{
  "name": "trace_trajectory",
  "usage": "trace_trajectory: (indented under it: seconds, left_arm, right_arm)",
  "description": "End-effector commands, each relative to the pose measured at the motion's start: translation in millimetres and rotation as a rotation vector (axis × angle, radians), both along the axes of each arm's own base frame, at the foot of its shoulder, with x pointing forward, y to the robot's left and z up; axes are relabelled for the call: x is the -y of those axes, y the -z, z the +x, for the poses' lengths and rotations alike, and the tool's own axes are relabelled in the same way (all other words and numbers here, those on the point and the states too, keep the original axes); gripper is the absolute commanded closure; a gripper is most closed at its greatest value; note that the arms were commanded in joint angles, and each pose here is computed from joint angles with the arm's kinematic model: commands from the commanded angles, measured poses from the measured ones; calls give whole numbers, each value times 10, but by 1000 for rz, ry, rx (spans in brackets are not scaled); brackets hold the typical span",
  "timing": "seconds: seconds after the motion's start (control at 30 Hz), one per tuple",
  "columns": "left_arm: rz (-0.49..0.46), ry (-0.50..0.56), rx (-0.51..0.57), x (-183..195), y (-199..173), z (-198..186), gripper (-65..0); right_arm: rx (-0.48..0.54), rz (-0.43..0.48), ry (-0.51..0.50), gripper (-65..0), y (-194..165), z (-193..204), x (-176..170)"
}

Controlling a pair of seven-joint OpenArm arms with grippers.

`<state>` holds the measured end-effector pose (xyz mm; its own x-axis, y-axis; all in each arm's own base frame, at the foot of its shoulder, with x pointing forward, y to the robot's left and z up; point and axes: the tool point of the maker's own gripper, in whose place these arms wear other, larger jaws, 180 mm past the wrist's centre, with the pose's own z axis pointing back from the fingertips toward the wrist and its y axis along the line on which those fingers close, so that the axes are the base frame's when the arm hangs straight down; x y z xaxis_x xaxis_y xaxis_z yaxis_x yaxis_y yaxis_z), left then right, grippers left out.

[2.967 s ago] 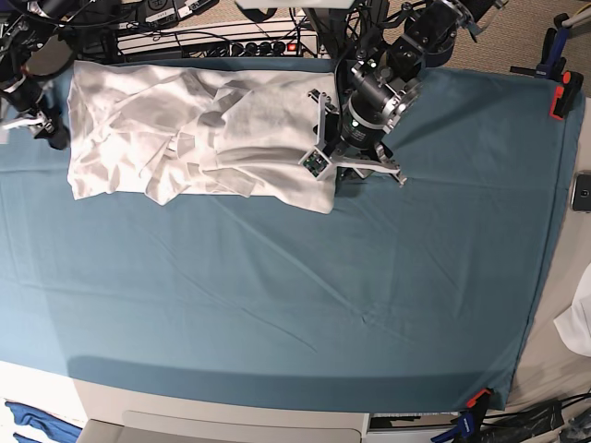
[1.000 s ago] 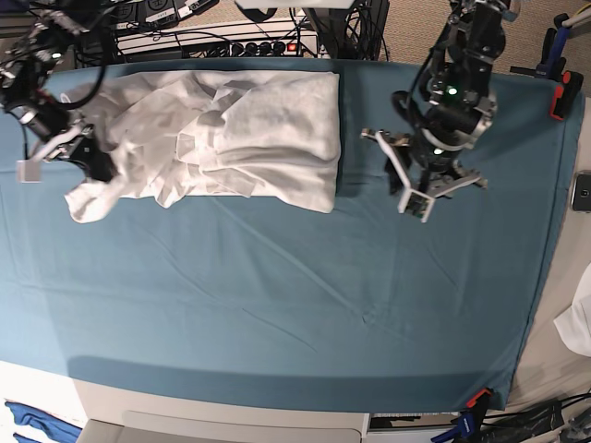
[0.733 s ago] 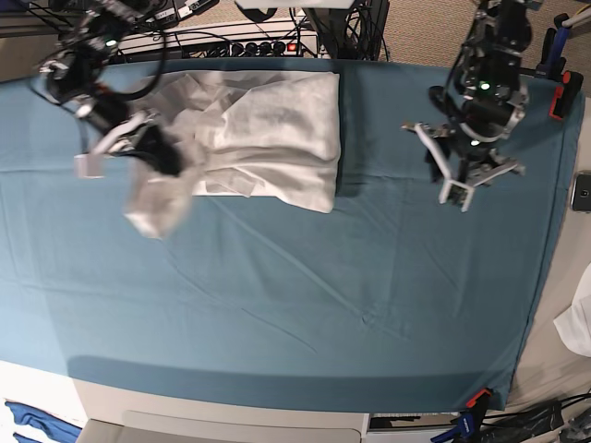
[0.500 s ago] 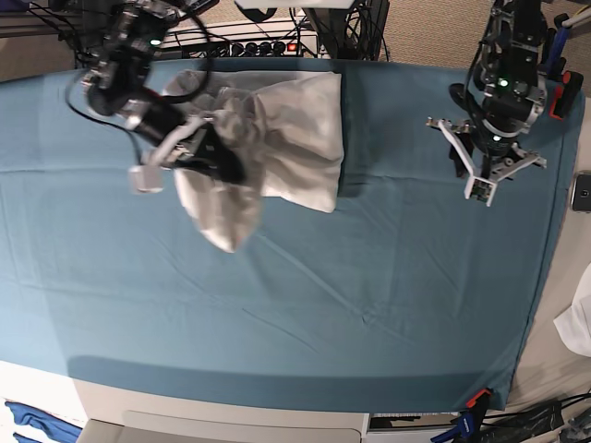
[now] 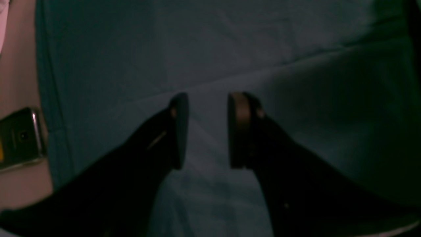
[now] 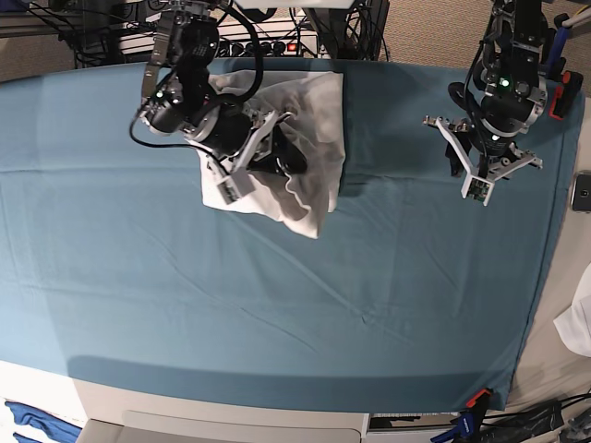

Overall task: Fold the T-shirt properly
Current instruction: 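Lift the collar end with the right gripper and fold it over the bundle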

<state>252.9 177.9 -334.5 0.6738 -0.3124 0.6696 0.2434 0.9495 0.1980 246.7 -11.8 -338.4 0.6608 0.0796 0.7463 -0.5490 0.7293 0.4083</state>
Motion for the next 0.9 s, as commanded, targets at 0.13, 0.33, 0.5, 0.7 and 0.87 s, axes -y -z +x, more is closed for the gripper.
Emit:
trace_trajectory:
  seconds: [0.13, 0.33, 0.5, 0.7, 0.87]
  left_arm:
    - [-7, 12, 51, 14, -123, 71, -211]
    - [-8, 12, 51, 16, -124, 72, -211]
    - [-7, 12, 50, 15, -122, 70, -211]
    - [-8, 15, 61, 20, -141, 89, -211]
    - [-13, 33, 55, 49, -132, 78, -211]
  right_arm:
    - [61, 68, -23, -273, -198, 51, -146]
    - [103, 250, -61, -273, -553, 18, -297]
    - [200, 294, -91, -273, -924, -14, -325]
    - [304, 225, -87, -272, -1186, -30, -239]
    - [391, 53, 125, -164, -1251, 158, 427]
